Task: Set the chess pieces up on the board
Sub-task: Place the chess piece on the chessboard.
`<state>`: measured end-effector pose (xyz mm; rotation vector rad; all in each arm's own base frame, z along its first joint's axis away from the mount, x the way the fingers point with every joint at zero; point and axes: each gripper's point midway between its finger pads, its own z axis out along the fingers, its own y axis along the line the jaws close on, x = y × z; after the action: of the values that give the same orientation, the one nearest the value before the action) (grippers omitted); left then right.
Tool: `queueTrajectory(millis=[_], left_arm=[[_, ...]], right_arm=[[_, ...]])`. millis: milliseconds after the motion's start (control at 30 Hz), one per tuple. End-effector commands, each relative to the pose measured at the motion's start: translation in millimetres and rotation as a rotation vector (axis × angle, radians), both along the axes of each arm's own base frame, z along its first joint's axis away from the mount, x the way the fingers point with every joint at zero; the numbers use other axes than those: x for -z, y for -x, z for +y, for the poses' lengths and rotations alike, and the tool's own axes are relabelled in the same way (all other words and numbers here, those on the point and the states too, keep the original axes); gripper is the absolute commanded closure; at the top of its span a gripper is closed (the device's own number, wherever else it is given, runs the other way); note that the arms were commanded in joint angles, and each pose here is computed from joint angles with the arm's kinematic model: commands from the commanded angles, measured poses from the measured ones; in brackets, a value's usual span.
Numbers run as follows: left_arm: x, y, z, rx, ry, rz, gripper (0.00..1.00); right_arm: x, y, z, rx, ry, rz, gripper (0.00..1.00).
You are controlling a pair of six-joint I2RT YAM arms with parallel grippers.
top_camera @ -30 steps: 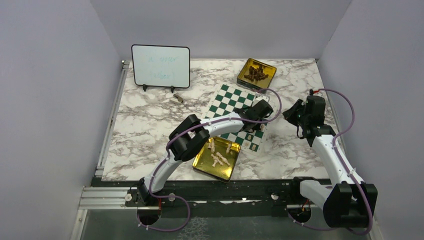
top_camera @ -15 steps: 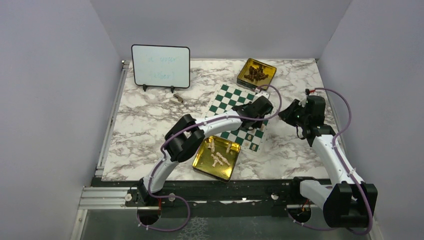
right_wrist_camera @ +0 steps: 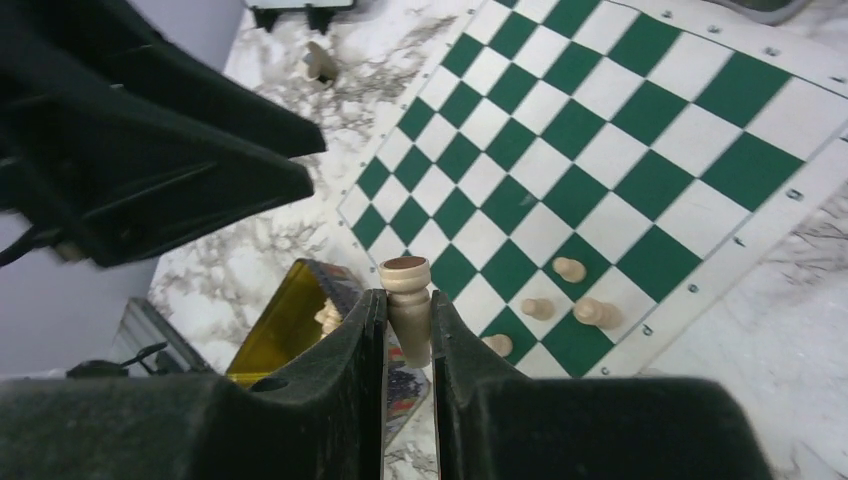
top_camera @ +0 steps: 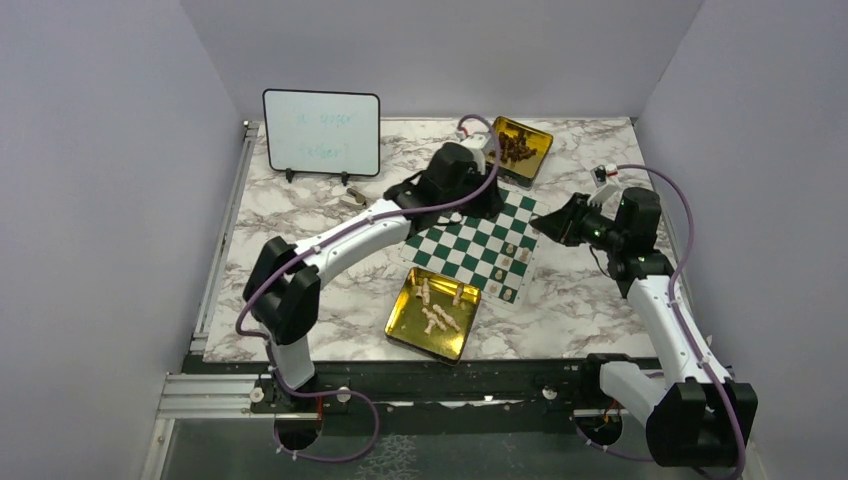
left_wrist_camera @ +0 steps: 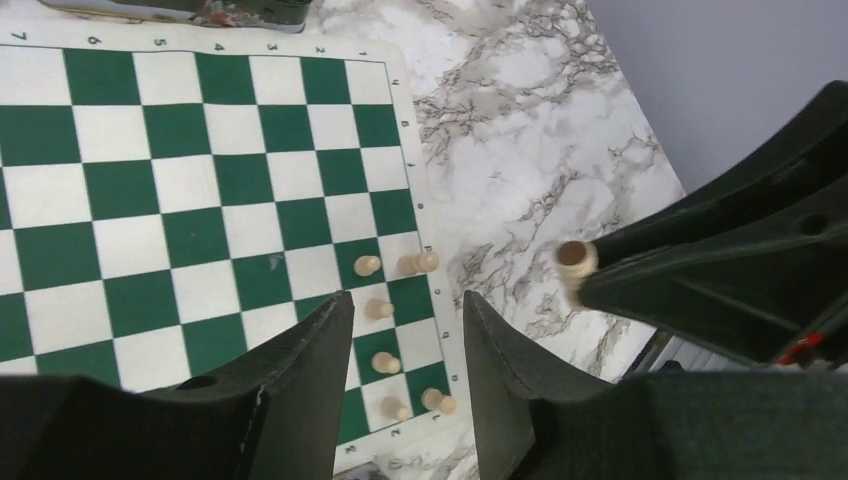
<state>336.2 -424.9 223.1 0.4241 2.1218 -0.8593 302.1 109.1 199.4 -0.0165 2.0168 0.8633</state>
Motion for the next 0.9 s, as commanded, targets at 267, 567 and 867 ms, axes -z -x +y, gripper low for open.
queueTrajectory(millis=[267, 567, 867], left_arm=[[-31, 58, 63, 0.479, 0.093, -0.525, 0.50], [-36, 109, 94, 0.728, -0.090, -0.961, 0.38], [-8, 133, 103, 0.914, -0.248, -1.113, 0.37]], right_arm=[[-47, 26, 42, -0.280, -0.191, -0.034, 0.85], [-34, 44, 85, -0.469, -0.218, 0.083, 0.84], [-25, 68, 127, -0.620, -0.236, 0.138, 0.84]])
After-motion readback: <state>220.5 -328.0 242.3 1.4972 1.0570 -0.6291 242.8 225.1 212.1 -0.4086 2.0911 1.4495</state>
